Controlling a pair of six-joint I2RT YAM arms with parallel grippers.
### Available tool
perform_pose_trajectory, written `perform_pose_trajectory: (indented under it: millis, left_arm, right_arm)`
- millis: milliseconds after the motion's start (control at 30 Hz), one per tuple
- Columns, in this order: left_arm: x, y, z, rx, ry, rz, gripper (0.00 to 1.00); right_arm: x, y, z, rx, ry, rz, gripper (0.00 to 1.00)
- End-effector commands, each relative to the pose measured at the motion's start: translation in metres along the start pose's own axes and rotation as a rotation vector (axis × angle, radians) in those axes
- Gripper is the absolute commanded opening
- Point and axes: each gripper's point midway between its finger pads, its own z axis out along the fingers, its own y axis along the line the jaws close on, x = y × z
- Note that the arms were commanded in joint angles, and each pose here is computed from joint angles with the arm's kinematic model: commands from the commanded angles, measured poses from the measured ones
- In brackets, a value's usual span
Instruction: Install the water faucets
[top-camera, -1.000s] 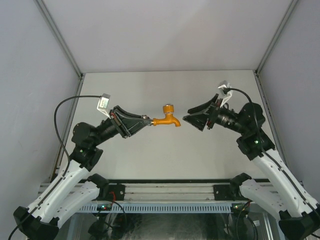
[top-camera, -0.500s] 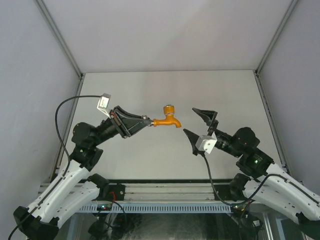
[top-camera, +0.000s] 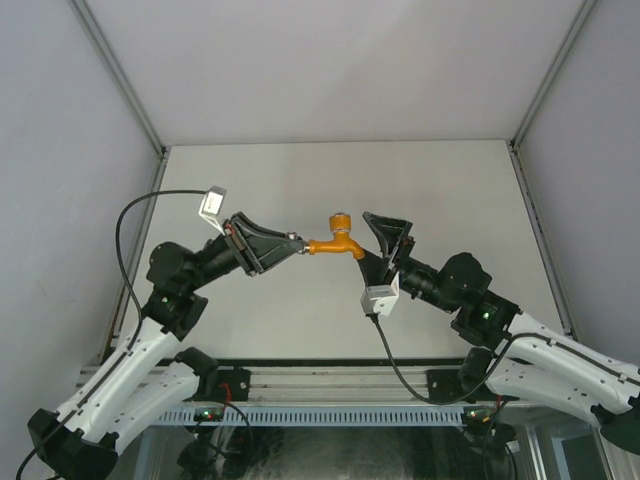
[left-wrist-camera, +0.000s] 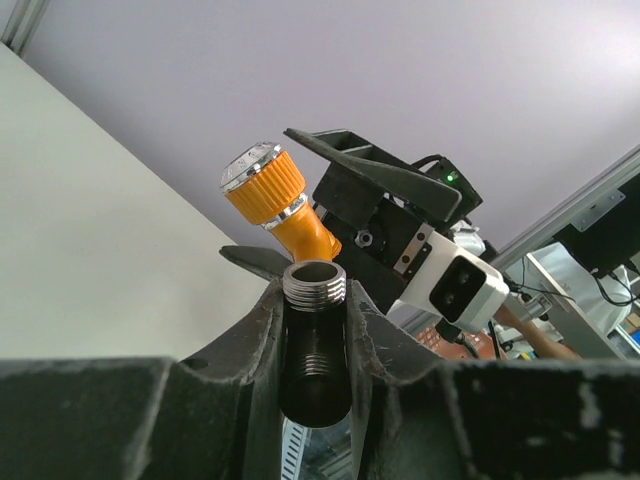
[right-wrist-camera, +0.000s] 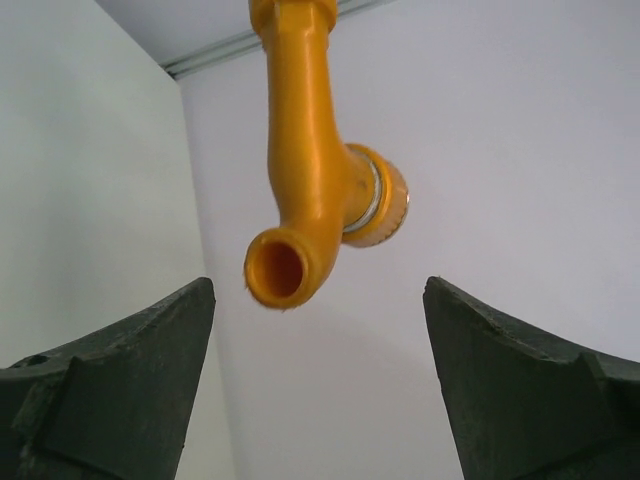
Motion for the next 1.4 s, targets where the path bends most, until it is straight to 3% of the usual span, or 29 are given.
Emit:
perform_pose_trajectory:
  millis: [0, 400, 667, 800, 900, 1033, 1167, 1367]
  left_arm:
    - [-0.001, 0.006, 0.003, -0.014, -0.016, -0.019, 0.0]
    - [0.003, 0.02, 0.006, -0.046, -0.017, -0.064, 0.0]
    - [0.003, 0.016, 0.005, -0.02, -0.021, -0.058, 0.0]
    - [0.003, 0.014, 0.004, -0.011, -0.019, -0.048, 0.0]
    - [0.002, 0.01, 0.005, 0.007, -0.024, -0.031, 0.0]
    - [0.004, 0.01, 0.005, 0.027, -0.015, 0.013, 0.0]
    - [0.008, 0.011, 0.005, 0.048, 0.002, 0.065, 0.0]
    - [0.013, 0.016, 0.008, 0.057, 0.031, 0.113, 0.0]
  right_arm:
    - [-0.016, -0.022, 0.011, 0.054, -0.066, -0.051, 0.83]
    - [-0.025, -0.013, 0.032, 0.031, -0.138, -0.014, 0.64]
    - [-0.031, -0.011, 0.032, -0.03, -0.159, 0.133, 0.3]
    - [-0.043, 0.002, 0.024, -0.192, -0.228, 0.305, 0.07]
    - [-0.048, 0.003, 0.019, -0.25, -0.243, 0.437, 0.02]
    - [-0.066, 0.004, 0.008, -0.329, -0.338, 0.631, 0.0]
    - [-0.082, -0.002, -0.005, -0.446, -0.437, 0.933, 0.0]
    - [-0.087, -0.017, -0.002, -0.581, -0.327, 1.566, 0.0]
